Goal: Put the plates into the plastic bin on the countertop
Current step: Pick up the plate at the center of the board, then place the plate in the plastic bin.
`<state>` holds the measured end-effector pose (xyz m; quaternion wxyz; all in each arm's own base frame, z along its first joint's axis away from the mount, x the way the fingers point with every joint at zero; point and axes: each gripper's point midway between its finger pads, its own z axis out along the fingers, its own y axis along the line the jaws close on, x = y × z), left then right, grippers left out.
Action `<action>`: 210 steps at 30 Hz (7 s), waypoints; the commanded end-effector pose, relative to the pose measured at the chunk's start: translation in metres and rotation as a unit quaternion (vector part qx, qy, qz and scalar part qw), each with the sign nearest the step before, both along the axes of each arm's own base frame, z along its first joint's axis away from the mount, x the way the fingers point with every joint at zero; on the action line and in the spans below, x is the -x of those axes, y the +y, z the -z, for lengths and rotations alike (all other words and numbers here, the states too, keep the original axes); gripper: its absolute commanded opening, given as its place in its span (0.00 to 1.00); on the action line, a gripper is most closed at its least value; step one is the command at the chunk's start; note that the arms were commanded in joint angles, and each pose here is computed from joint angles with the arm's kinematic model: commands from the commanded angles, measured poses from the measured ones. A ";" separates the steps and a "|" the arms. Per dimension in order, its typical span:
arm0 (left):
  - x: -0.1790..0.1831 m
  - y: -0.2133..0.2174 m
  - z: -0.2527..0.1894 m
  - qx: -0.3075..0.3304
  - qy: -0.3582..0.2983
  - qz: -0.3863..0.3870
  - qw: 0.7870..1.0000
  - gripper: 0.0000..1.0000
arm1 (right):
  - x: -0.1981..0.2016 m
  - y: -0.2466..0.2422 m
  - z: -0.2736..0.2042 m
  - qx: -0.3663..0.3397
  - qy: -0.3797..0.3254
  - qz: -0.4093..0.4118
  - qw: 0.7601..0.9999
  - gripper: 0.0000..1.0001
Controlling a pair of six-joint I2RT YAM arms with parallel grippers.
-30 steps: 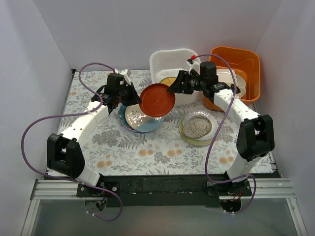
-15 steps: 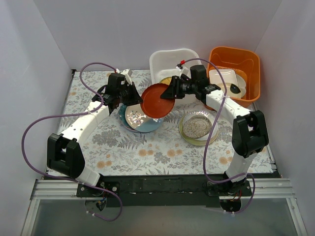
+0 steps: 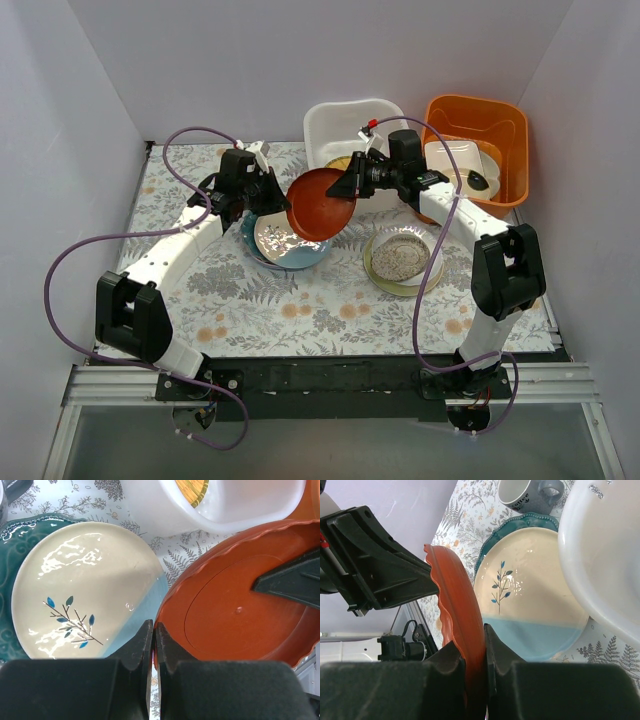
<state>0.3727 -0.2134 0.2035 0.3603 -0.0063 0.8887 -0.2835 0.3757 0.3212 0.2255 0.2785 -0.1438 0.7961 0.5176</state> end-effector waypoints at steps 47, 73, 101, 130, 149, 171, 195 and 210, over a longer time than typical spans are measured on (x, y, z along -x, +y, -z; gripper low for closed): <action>-0.036 0.006 -0.015 -0.034 -0.061 -0.008 0.998 0.98 | -0.058 -0.013 -0.013 0.034 -0.036 0.039 0.998 0.01; -0.056 0.043 -0.006 0.035 -0.040 -0.007 0.999 0.98 | -0.144 -0.055 -0.050 0.031 -0.061 0.126 0.990 0.01; -0.053 0.040 -0.003 0.043 -0.035 0.001 0.998 0.98 | -0.192 -0.081 -0.023 0.052 -0.071 0.201 0.976 0.01; -0.049 0.037 -0.004 0.054 -0.037 0.006 0.998 0.98 | -0.195 -0.079 0.089 0.107 0.020 0.203 0.973 0.01; -0.048 0.034 -0.004 0.064 -0.035 0.014 0.997 0.98 | -0.190 -0.079 0.116 0.145 0.038 0.200 0.968 0.22; -0.047 0.036 -0.007 0.065 -0.042 0.015 0.997 0.98 | -0.189 -0.089 0.081 0.192 -0.009 0.225 0.955 0.65; -0.046 0.037 -0.004 0.064 -0.038 0.012 0.997 0.98 | -0.176 -0.101 -0.037 0.173 -0.094 0.256 0.946 0.79; -0.043 0.042 0.009 0.048 -0.022 0.004 0.999 0.98 | -0.159 -0.091 -0.057 0.147 -0.117 0.229 0.955 0.79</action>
